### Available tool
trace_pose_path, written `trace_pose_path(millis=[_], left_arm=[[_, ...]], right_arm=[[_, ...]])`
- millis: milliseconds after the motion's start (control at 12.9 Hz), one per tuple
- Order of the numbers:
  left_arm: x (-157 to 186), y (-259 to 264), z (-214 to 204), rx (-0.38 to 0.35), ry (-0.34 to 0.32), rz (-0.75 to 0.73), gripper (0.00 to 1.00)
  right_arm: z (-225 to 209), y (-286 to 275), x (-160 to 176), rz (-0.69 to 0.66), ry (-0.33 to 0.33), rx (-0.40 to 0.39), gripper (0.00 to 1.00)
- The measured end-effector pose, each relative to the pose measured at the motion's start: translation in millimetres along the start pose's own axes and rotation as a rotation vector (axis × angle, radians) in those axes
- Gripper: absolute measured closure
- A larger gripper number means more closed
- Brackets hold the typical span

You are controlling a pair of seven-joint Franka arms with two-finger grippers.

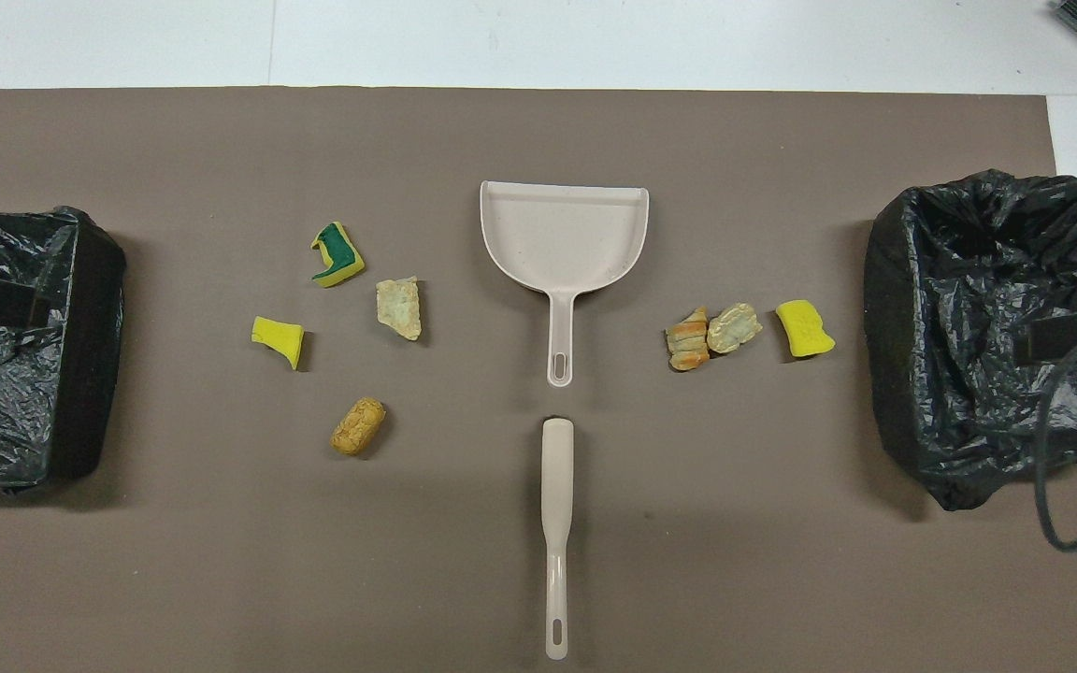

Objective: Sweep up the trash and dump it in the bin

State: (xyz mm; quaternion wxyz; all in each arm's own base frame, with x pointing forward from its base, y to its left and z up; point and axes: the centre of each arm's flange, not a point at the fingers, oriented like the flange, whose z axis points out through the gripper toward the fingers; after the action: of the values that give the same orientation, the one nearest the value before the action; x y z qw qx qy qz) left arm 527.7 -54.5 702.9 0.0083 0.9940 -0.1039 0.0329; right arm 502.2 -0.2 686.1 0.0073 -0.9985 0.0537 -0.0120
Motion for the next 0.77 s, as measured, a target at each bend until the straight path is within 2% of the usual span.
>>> trace_pose_path(millis=[772], left_arm=[[-1.4,-7.1,-0.7,0.001,0.0,-0.013,0.0]], right_arm=[[0.0,0.1,0.0,0.0,0.0,0.0,0.0]])
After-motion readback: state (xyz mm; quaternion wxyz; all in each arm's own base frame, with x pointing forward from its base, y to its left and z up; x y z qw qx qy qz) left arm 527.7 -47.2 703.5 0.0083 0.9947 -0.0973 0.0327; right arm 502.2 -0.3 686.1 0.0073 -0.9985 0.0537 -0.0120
